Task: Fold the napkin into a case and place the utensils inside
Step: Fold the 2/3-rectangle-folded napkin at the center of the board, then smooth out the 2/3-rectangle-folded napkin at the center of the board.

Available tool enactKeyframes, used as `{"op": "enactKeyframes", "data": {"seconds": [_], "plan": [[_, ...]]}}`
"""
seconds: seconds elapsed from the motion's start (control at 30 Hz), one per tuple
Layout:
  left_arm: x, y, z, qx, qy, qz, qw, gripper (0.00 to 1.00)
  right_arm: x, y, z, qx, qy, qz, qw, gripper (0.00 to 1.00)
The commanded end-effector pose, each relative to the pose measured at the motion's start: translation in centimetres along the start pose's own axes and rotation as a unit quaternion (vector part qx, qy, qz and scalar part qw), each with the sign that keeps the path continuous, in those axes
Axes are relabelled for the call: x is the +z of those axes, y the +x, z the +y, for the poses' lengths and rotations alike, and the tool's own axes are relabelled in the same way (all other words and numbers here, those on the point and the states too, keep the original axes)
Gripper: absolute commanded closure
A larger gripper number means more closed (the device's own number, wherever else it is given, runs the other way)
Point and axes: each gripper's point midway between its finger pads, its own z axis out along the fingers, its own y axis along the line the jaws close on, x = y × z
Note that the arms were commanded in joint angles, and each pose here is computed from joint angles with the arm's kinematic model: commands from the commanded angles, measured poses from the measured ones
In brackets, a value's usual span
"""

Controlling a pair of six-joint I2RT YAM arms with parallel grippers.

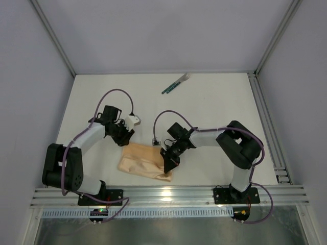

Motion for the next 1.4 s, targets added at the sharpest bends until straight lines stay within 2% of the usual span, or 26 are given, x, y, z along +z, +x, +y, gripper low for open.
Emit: {"op": "enactKeyframes", "data": {"seconds": [0.0,0.03,0.07,0.17,0.23,0.3,0.47,0.57,0.73,1.03,1.1,1.23,1.37], "plan": [[-3.7,-3.9,0.5,0.018,-0.044,-0.073,0.996,0.58,0.3,-1.0,-1.2,0.003,0.029,-0.009,1.000,0.96],[-4.4,-4.1,-0.1,0.018,-0.039,-0.079,0.996,0.51,0.3,-1.0,-1.4,0.008,0.034,-0.011,0.999,0.96],[-5.6,-4.7,-0.4,0.024,-0.044,-0.094,0.994,0.50,0.3,-1.2,-1.4,0.012,0.037,-0.013,0.999,0.96],[-6.7,-4.3,-2.3,0.039,-0.026,-0.094,0.994,0.55,0.2,-2.0,-1.6,0.012,0.045,-0.031,0.998,0.96],[-5.8,-3.1,-4.4,0.079,-0.001,-0.068,0.995,0.61,0.0,-2.5,-1.9,0.015,0.056,-0.040,0.998,0.95],[-4.2,-1.3,-6.6,0.120,0.012,-0.032,0.992,0.61,0.0,-3.0,-1.8,0.013,0.060,-0.048,0.997,0.93],[-1.4,-0.3,-9.8,0.182,0.055,-0.014,0.982,0.49,-0.2,-2.8,-2.4,0.030,0.077,-0.048,0.995,0.85],[-0.2,0.5,-10.4,0.197,0.065,0.007,0.978,0.46,-0.3,-3.0,-2.5,0.040,0.082,-0.055,0.994,0.79],[0.9,0.6,-10.2,0.198,0.062,0.005,0.978,0.46,-1.3,-4.1,-2.2,0.040,0.104,-0.076,0.991,0.69],[1.7,1.9,-9.8,0.201,0.055,0.025,0.978,0.55,-5.0,-6.2,-1.6,0.032,0.155,-0.100,0.982,0.52],[1.8,1.9,-9.7,0.202,0.052,0.025,0.978,0.57,-5.5,-6.1,-2.0,0.038,0.167,-0.099,0.980,0.51],[1.5,1.7,-9.6,0.198,0.045,0.020,0.979,0.57,-7.6,-8.6,-3.8,0.036,0.203,-0.141,0.968,0.50],[0.6,0.7,-9.7,0.194,0.038,-0.001,0.980,0.53,-7.7,-10.9,-6.5,0.045,0.241,-0.154,0.957,0.50]]}}
